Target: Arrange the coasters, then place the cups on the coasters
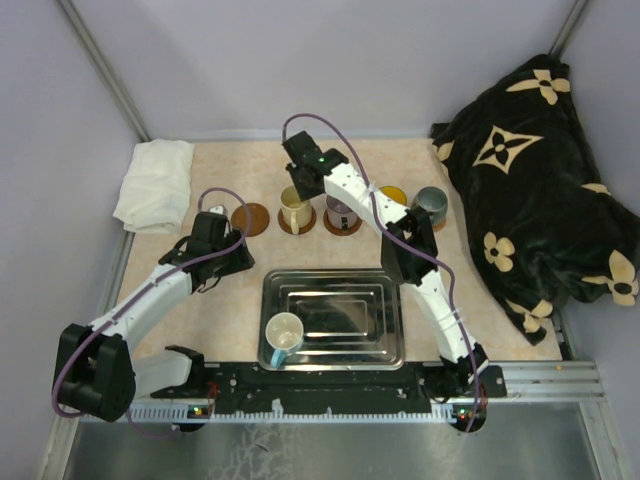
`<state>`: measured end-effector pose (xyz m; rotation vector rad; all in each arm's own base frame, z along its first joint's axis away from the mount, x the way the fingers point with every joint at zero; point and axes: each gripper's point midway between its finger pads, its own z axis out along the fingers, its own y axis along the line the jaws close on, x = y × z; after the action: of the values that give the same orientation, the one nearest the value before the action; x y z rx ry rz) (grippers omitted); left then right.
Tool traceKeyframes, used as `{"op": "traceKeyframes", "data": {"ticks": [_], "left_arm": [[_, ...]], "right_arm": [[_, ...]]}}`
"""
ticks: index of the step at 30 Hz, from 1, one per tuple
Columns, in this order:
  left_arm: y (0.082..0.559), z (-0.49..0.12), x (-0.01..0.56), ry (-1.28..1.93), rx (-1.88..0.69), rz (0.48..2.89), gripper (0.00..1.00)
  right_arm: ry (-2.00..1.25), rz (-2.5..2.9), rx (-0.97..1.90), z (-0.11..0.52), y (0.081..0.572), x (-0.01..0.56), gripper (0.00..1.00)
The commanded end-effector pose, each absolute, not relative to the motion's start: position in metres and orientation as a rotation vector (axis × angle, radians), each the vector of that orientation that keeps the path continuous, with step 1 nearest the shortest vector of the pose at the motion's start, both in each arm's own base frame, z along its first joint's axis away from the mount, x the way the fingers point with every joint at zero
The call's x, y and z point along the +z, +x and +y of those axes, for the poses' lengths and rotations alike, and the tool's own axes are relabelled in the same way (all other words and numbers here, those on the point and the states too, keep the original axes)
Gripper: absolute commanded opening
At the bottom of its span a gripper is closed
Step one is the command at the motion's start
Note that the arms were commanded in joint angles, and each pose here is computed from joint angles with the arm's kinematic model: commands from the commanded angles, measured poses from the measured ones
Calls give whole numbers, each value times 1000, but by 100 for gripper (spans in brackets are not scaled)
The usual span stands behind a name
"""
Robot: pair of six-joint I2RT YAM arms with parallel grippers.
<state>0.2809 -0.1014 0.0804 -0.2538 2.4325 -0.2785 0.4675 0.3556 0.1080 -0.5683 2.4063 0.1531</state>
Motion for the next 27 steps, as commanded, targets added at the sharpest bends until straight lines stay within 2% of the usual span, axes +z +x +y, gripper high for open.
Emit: {"op": "traceKeyframes", "data": {"ticks": [1,4,8,15,24,27], "left_arm": [[284,-104,82,-236,-287,2414,62],[283,-104,82,-238,-289,2415,62],[283,-104,82,-242,-289,2414,62],[286,-103,89,-244,-286,2389,63],[285,-98,123,-241,-304,2290,68],[278,-98,131,-241,-319,2283,68]], "right_arm": [[-536,2340,166,359,482,124,28],[-530,2329,171,360,484,128,34],[-516,2297,184,362,487,140,35],[-461,2181,203,361,494,188,46],[-328,2019,196,334,481,265,76],[-273,1955,205,317,469,290,77]]}}
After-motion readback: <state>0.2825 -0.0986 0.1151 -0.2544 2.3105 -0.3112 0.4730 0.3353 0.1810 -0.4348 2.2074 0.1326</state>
